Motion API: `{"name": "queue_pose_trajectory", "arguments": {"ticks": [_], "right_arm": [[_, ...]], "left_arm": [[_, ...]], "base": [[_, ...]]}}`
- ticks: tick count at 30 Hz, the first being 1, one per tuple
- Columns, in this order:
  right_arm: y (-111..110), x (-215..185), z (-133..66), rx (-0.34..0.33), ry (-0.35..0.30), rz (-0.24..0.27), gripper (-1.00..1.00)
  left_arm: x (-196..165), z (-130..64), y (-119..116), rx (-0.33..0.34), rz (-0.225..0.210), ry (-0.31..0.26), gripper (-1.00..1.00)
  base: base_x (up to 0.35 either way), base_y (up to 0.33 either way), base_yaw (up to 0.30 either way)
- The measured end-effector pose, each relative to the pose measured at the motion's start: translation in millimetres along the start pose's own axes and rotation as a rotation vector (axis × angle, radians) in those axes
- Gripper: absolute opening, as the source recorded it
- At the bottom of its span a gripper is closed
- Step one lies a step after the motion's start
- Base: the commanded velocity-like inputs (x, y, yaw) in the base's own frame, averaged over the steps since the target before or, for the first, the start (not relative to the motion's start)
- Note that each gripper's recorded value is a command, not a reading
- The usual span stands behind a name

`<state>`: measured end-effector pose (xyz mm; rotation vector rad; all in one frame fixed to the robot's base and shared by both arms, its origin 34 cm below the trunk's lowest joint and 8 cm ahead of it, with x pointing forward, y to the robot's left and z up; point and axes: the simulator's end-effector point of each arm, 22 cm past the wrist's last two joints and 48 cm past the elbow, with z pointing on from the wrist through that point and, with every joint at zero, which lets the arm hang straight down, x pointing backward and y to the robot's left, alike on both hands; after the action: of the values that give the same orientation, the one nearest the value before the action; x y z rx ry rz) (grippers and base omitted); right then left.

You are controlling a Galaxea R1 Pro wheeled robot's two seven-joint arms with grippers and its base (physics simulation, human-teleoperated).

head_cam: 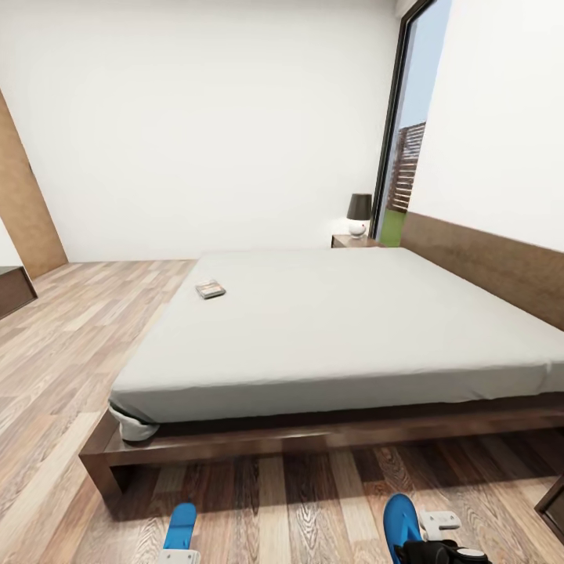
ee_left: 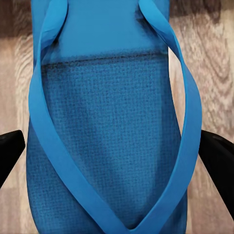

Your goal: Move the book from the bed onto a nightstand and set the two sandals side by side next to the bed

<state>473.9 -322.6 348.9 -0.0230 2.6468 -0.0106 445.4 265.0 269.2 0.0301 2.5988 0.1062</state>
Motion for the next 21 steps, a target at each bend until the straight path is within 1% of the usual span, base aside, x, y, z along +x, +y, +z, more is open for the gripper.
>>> {"name": "queue_pose_trajectory", "arguments": {"ticks": [8,11,15,21], "right_arm": [[0.1,0.8,0.0,0.0,0.003,-0.001,-1.0],[0.7,0.6,0.0,-0.001,0.002,0.0,-1.0],[1.2,0.6,0.1,-0.001,0.002,-0.001,-1.0],[1.4,0.6,0.1,-0.001,0.002,-0.001,-1.0]], "left_arm": [[-0.6,0.1,1.4,-0.002,-0.001,-0.003,-1.0],[-4.2,0.2,2.4,-0.003,-0.004,-0.016,-1.0],[-5.3,0.2,2.7,-0.004,-0.005,-0.02,-1.0],[-5.8,0.2,2.7,-0.004,-0.005,-0.022,-1.0]], "base": [[0.0,0.001,0.0],[0.057,0.126,0.0],[0.051,0.13,0.0],[0.011,0.03,0.0]]}}
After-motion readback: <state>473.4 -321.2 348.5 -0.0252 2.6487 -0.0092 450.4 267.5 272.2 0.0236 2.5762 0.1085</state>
